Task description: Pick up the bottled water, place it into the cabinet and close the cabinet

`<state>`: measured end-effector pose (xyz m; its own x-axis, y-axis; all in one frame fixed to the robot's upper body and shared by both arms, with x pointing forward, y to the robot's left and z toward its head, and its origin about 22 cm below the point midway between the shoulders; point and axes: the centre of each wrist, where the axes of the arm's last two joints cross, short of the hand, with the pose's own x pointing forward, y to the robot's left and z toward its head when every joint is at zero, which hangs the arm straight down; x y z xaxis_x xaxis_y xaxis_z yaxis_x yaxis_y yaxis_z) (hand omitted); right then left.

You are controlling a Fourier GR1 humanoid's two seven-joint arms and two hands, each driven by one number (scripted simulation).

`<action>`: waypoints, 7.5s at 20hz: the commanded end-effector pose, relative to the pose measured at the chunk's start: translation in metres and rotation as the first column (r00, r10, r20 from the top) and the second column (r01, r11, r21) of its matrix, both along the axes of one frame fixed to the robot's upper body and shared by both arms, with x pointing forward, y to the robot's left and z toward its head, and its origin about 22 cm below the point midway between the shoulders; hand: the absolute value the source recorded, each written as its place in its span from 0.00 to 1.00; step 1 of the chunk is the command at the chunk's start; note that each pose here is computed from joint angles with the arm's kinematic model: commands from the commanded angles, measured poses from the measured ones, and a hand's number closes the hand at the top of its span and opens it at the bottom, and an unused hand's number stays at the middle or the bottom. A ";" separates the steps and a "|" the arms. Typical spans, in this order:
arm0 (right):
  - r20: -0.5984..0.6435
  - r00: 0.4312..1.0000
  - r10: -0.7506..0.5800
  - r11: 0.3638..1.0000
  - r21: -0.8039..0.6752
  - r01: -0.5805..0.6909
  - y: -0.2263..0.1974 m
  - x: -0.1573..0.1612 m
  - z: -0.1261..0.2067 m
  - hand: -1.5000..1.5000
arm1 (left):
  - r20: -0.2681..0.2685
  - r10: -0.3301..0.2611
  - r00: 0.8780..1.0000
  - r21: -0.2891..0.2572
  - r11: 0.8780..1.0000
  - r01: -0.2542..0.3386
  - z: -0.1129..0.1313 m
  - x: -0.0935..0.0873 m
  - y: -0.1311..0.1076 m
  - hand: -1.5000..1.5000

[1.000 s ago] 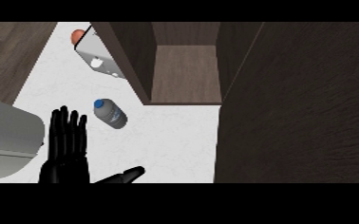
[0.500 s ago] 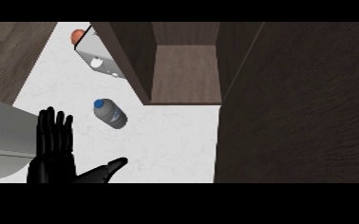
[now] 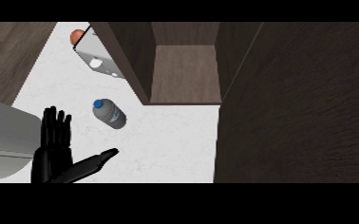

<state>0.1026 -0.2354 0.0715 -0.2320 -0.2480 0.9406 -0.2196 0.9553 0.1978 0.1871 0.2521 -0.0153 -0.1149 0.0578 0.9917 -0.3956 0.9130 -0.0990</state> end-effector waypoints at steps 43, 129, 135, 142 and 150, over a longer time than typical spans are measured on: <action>0.011 1.000 0.029 1.000 -0.003 -0.029 0.001 0.002 0.003 0.00 | 0.016 -0.125 0.992 -0.378 0.918 0.122 -0.138 0.076 0.026 0.00; -0.051 0.996 0.075 0.996 0.055 -0.072 0.033 0.005 -0.037 0.00 | 0.127 -0.471 0.873 0.018 0.881 0.473 0.079 0.174 -0.160 1.00; -0.025 0.995 0.098 0.994 0.049 -0.096 0.019 0.022 -0.025 0.00 | 0.081 -0.402 0.912 0.065 0.915 0.398 0.091 0.192 -0.165 1.00; -0.021 0.993 0.112 0.992 0.054 -0.111 0.030 0.016 -0.025 0.00 | 0.034 -0.311 0.950 0.144 0.942 0.303 0.095 0.203 -0.164 1.00; -0.022 0.993 0.113 0.992 0.056 -0.111 0.023 0.023 -0.031 0.00 | -0.007 -0.281 0.960 0.248 0.929 0.274 0.088 0.244 -0.156 1.00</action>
<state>0.1191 -0.2140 0.0428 -0.1708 -0.3227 0.9310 -0.3152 0.9131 0.2587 0.4134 0.0928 0.0650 -0.1516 -0.1168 0.9815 -0.1095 0.9889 0.1007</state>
